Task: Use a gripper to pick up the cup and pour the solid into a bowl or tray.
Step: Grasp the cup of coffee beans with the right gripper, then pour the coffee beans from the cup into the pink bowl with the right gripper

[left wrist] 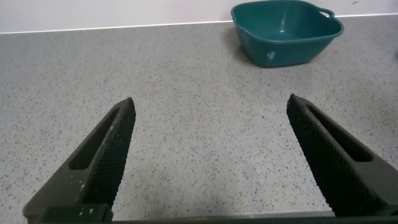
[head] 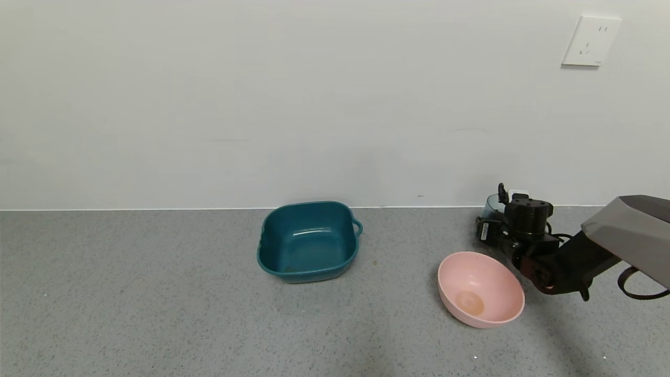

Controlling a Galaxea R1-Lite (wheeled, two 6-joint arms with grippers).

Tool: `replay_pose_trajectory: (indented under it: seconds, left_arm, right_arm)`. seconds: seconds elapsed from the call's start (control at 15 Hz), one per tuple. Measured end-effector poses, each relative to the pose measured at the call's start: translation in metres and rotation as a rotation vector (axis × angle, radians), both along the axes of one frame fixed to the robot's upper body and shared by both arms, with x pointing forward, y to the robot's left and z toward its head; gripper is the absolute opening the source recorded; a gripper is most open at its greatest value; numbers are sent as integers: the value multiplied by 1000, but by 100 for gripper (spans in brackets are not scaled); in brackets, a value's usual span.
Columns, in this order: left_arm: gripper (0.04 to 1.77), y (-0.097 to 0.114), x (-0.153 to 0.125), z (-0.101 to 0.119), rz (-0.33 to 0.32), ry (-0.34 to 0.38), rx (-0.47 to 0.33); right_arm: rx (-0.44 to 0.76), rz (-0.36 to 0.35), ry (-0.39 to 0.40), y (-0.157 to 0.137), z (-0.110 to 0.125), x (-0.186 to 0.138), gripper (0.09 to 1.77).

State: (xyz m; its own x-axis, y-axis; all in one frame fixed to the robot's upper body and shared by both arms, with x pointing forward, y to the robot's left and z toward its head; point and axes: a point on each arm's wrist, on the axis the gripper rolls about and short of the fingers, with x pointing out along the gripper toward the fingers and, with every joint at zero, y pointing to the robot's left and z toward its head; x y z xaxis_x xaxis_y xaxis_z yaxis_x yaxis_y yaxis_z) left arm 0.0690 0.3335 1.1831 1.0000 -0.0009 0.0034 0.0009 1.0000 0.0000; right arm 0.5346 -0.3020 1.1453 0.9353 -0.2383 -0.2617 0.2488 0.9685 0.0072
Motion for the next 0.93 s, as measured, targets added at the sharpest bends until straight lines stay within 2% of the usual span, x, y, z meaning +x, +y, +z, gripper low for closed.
replay_pose_trajectory:
  seconds: [0.93]
  left_arm:
    - [175, 0, 0, 0, 0, 0, 0]
  right_arm:
    - [-10, -13, 8, -6, 2, -2, 136]
